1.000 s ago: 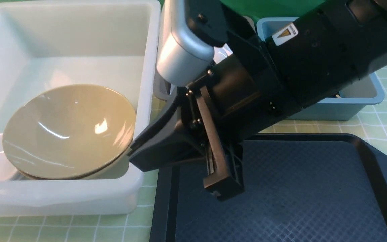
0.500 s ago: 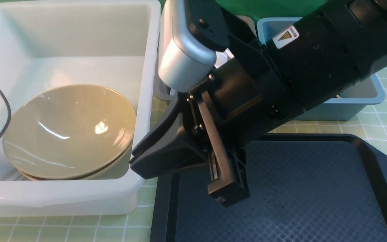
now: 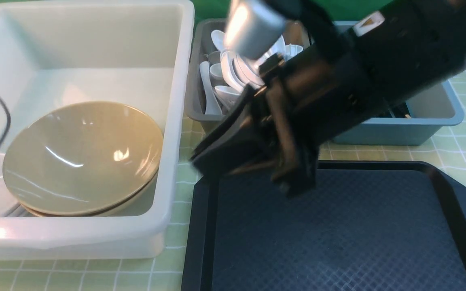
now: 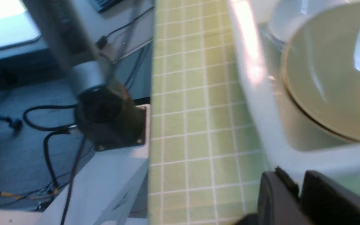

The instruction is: On green table put chopsticks spoon bowls plates into blue grey white boxes.

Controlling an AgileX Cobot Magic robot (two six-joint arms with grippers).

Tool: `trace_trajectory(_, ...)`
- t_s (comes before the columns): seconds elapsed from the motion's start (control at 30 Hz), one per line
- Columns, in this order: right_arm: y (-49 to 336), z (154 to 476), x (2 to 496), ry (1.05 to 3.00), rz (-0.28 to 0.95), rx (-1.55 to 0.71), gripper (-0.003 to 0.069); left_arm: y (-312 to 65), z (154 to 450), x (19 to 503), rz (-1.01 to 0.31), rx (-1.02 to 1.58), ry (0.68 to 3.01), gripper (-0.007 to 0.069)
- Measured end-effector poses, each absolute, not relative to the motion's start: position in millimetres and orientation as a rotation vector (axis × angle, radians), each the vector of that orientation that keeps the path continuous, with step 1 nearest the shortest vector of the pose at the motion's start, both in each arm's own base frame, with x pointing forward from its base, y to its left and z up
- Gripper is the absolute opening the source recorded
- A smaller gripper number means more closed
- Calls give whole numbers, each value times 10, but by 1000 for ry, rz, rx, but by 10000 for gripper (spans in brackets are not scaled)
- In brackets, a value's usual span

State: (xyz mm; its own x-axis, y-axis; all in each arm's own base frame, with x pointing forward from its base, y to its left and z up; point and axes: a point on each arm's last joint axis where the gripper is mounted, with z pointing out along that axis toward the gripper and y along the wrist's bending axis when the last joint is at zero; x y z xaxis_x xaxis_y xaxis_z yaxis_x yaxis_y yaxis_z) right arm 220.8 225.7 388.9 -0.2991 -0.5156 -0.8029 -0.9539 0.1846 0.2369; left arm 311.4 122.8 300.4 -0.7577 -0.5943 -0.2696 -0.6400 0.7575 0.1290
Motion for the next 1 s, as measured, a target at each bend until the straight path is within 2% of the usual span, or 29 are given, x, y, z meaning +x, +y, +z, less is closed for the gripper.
trace_trajectory(0.07, 2130, 3912, 2266, 1966, 975, -1301, 127, 1023, 3229, 3156, 109, -865, 2719, 663)
trace_trajectory(0.13, 1971, 3940, 2290, 2038, 911, -1220, 128, 635, 3456, 3192, -171, -612, 2709, 662)
trace_trajectory(0.17, 1920, 3943, 2286, 2072, 890, -1183, 128, 511, 3526, 3184, -236, -507, 2702, 660)
trace_trajectory(0.2, 1829, 3920, 2283, 2136, 820, -1138, 128, 226, 3620, 3178, -375, -336, 2686, 651)
trace_trajectory(0.23, 1814, 3907, 2281, 2159, 814, -1119, 128, 184, 3642, 3169, -390, -309, 2680, 645)
trace_trajectory(0.27, 1680, 3889, 2245, 2233, 693, -1058, 128, -119, 3721, 3122, -474, -123, 2667, 622)
trace_trajectory(0.37, 1471, 3875, 2118, 2318, 545, -923, 131, -512, 3788, 2956, -490, 93, 2667, 544)
trace_trajectory(0.4, 1447, 3872, 2109, 2321, 521, -917, 131, -534, 3789, 2940, -487, 106, 2668, 544)
trace_trajectory(0.43, 1331, 3851, 2013, 2330, 454, -855, 131, -684, 3784, 2794, -455, 189, 2678, 489)
trace_trajectory(0.5, 1155, 3887, 1845, 2255, 379, -756, 134, -850, 3748, 2555, -423, 284, 2697, 403)
trace_trajectory(0.53, 1124, 3889, 1812, 2233, 367, -741, 134, -859, 3765, 2512, -422, 296, 2689, 395)
trace_trajectory(0.6, 949, 3825, 1618, 2092, 316, -659, 137, -980, 3707, 2151, -433, 366, 2705, 285)
trace_trajectory(0.63, 925, 3849, 1585, 2055, 315, -646, 138, -993, 3681, 2141, -434, 369, 2715, 277)
trace_trajectory(0.73, 737, 3561, 1326, 1910, 279, -592, 141, -1034, 3481, 1604, -484, 432, 2727, 125)
trace_trajectory(0.77, 694, 3497, 1250, 1891, 286, -579, 141, -1033, 3424, 1508, -498, 437, 2721, 91)
trace_trajectory(0.8, 687, 3479, 1236, 1887, 286, -577, 141, -1033, 3410, 1483, -502, 443, 2718, 91)
trace_trajectory(0.83, 626, 3337, 1129, 1882, 296, -557, 143, -1025, 3312, 1321, -544, 440, 2699, 43)
trace_trajectory(0.9, 544, 3124, 982, 1869, 311, -530, 143, -1004, 3172, 1104, -636, 411, 2665, 10)
trace_trajectory(1.0, 450, 2969, 814, 1768, 346, -472, 143, -961, 2981, 841, -796, 348, 2609, -1)
